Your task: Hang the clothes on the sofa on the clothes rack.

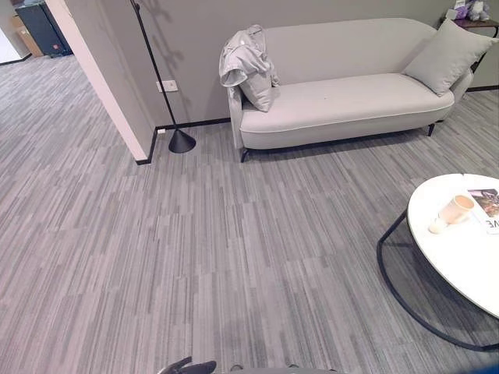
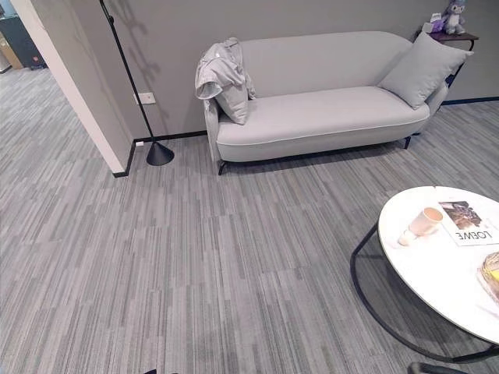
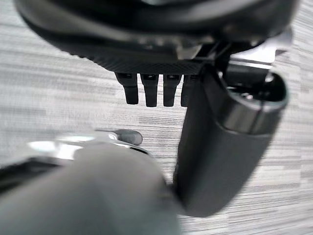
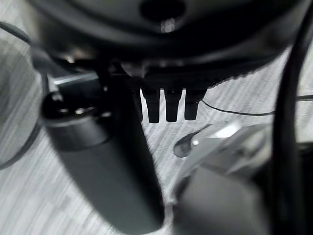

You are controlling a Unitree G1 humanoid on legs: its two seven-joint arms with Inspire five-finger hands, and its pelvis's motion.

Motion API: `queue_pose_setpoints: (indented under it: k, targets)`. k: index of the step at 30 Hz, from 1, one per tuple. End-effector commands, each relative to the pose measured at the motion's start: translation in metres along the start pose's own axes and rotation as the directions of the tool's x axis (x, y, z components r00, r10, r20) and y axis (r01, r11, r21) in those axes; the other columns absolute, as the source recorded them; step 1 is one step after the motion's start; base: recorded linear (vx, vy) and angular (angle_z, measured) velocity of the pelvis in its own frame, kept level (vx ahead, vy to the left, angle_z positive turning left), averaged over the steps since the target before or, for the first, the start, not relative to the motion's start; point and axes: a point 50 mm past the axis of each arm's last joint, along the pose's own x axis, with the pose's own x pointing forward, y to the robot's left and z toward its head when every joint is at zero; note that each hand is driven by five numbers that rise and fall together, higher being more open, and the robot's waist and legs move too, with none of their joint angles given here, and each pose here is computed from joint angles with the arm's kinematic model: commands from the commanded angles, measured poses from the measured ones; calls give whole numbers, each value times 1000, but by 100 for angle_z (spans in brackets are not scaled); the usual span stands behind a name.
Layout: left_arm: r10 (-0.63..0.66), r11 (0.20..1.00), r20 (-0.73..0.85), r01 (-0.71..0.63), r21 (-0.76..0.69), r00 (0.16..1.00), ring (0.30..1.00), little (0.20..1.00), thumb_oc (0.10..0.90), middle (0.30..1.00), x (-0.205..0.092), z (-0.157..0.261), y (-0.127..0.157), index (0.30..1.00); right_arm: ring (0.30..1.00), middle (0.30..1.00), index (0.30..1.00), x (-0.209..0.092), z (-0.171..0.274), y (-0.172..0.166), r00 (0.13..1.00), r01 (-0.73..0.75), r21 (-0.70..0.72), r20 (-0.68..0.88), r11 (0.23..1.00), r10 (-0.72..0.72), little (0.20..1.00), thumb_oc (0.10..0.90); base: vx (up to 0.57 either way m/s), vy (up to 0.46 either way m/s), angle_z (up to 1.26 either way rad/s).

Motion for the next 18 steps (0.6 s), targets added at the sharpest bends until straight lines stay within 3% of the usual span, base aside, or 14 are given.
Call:
queue_pose_setpoints:
  k: [1, 9, 12, 13, 14, 15, 16, 17, 18]
  targets:
    - [5, 998, -36, -3, 59, 999, 900, 900, 800, 900, 0, -8, 1, 900, 900, 900, 900, 1, -3, 5, 1000, 7, -67, -27, 998, -9, 900, 800, 0, 0, 0]
    - [-5, 989, -83, 18, 149, 997, 900, 900, 800, 900, -1, -19, 1, 900, 900, 900, 900, 1, 5, 12, 1000, -23, -196, 1, 980, 23, 900, 800, -22, -28, 0]
    - [-21, 950, -75, 44, 308, 997, 900, 900, 800, 900, 0, -12, 0, 900, 900, 900, 900, 1, 12, 21, 998, -55, -383, 15, 922, 66, 900, 800, -20, -28, -2]
    - [-24, 934, -53, 41, 354, 998, 900, 900, 800, 900, 1, -5, 0, 900, 900, 900, 900, 1, 19, 24, 996, -45, -535, 37, 844, 77, 900, 800, -21, -33, -7]
    - [-24, 934, -53, 41, 354, 998, 900, 900, 800, 900, 1, -6, 0, 900, 900, 900, 900, 1, 19, 24, 996, -45, -535, 37, 843, 76, 900, 800, -18, -37, -5]
    - [-18, 922, -38, 31, 386, 999, 900, 900, 800, 900, 1, -2, 0, 900, 900, 900, 900, 1, 22, 27, 995, -30, -664, 50, 747, 84, 900, 800, -11, -19, -5]
    - [-18, 922, -37, 31, 386, 999, 900, 900, 800, 900, 1, -2, 0, 900, 900, 900, 900, 1, 22, 27, 995, -30, -664, 50, 747, 84, 900, 800, -17, -44, -5]
    - [-10, 909, -23, 19, 417, 1000, 900, 900, 800, 900, 1, 1, 1, 900, 900, 900, 900, 0, 32, 33, 990, 4, -793, 87, 610, 106, 900, 800, -10, -38, -4]
    - [-8, 905, -16, 14, 425, 1000, 900, 900, 800, 900, 1, 3, 1, 900, 900, 900, 900, -1, 36, 34, 988, 20, -827, 103, 562, 116, 900, 800, -3, -50, -1]
